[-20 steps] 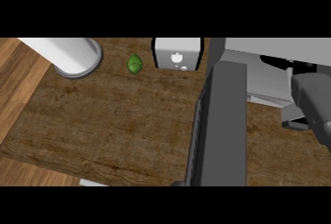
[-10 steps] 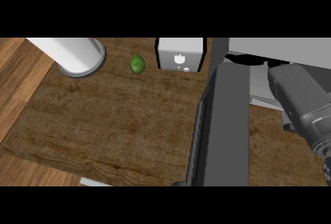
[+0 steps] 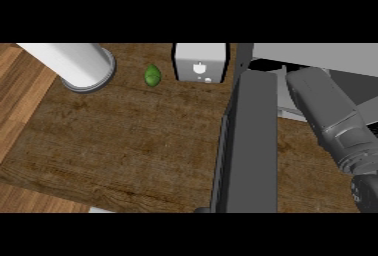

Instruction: Pick up the milk, place it into the microwave and close the microwave

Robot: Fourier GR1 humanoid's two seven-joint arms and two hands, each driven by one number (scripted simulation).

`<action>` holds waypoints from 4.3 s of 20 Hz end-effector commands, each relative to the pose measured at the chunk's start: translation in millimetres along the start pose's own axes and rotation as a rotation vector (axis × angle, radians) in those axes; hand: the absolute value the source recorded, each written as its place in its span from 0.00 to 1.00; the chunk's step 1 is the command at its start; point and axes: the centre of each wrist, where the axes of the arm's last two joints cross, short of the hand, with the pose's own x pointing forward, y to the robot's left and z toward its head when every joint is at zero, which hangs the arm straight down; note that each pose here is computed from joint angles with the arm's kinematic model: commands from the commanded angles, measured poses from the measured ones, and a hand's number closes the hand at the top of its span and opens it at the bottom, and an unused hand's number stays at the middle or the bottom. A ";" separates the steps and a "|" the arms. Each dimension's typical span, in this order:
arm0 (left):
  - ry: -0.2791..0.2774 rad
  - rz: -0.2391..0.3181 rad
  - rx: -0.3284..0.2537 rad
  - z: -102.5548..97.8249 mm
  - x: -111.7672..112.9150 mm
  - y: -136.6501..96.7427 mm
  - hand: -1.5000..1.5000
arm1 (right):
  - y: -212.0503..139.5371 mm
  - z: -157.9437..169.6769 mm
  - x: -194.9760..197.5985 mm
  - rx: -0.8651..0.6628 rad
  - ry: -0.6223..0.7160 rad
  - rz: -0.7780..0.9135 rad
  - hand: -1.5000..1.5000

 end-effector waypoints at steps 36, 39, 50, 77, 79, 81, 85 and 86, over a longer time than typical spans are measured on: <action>0.178 0.110 -0.338 -20.0 -104.9 -66.5 0.00 | 46.6 115.5 -95.3 0.193 0.037 -0.717 0.00; 0.187 0.092 -0.360 -17.0 -99.9 -74.3 0.00 | 54.4 129.4 -100.6 0.201 0.052 -0.747 0.00; 0.206 0.032 -0.377 -50.7 -147.4 -114.8 1.00 | 39.4 226.3 -156.0 0.217 0.170 -0.652 0.00; 0.274 -0.085 -0.676 -91.6 -226.9 -239.1 1.00 | -123.0 357.1 -139.7 0.177 -0.021 -0.736 0.00; 0.283 -0.050 -0.689 -94.9 -227.2 -248.3 1.00 | -138.4 344.7 -129.7 0.226 -0.052 -0.741 0.00; 0.266 -0.094 -0.683 -95.0 -218.4 -268.3 1.00 | -136.1 334.6 -118.4 0.243 -0.077 -0.764 0.00; 0.296 -0.105 -0.660 -96.0 -220.8 -283.3 1.00 | -133.0 322.2 -94.7 0.299 -0.104 -0.809 0.00; 0.280 -0.123 -0.652 -99.3 -216.5 -288.7 1.00 | -128.7 321.8 -89.8 0.314 -0.119 -0.824 0.00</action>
